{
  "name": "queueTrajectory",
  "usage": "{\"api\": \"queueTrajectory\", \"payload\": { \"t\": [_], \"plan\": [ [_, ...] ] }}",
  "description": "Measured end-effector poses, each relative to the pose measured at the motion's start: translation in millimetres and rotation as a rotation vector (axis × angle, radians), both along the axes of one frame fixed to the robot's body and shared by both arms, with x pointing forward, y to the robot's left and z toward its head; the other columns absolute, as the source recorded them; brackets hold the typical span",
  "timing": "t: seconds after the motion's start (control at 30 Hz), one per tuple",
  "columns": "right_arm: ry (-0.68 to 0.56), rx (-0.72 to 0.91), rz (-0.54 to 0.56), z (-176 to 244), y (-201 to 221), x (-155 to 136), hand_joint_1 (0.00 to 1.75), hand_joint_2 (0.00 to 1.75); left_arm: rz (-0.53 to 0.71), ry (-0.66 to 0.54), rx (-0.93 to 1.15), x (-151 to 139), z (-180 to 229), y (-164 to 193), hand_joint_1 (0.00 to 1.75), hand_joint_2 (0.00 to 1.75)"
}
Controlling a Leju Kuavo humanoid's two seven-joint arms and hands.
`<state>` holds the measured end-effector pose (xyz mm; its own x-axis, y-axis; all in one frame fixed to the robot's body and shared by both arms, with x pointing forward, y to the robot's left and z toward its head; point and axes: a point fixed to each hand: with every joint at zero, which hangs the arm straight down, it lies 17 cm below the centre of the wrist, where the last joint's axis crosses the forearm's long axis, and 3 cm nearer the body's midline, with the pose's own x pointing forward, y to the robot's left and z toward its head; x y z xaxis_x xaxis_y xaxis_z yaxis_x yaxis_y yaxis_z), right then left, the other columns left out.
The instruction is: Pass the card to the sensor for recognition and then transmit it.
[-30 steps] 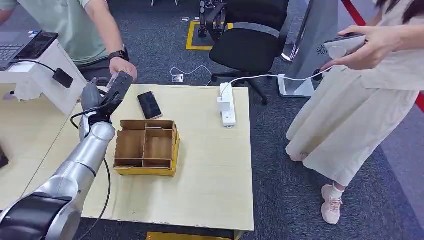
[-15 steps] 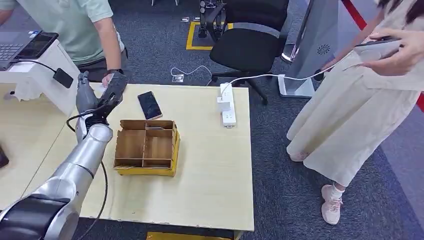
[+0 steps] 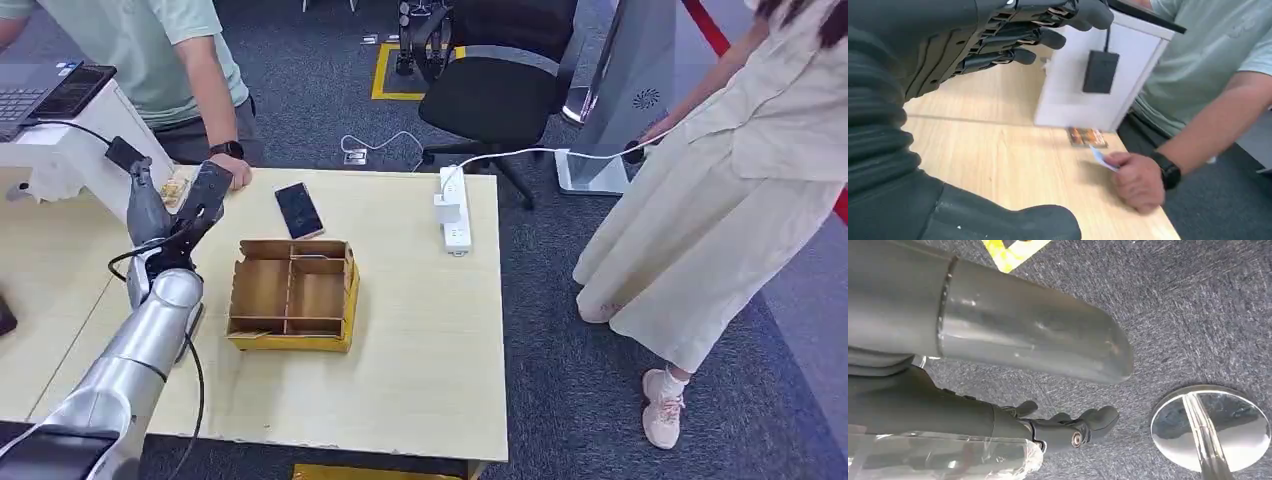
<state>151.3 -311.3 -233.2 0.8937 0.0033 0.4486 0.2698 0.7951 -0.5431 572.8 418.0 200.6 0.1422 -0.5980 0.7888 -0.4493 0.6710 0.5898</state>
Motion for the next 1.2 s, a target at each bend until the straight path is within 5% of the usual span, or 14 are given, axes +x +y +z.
{"api": "queueTrajectory", "payload": {
  "t": [0.33, 0.73, 1.2],
  "plan": [
    [-0.007, 0.003, -0.001, 0.2, 0.3, 0.4, 0.00, 0.00, 0.066, -0.033, 0.107, -58.4, 12.3, 62.9, 0.00, 1.75],
    [-0.017, 0.002, 0.003, 0.9, 0.8, 1.7, 0.00, 0.00, 0.106, -0.010, 0.219, -120.3, 8.1, 99.0, 0.00, 1.75],
    [-0.035, 0.016, -0.020, 0.8, 1.4, 1.5, 0.00, 0.00, -0.052, 0.069, 0.310, -155.0, -22.2, 59.5, 0.00, 1.75]
  ]
}}
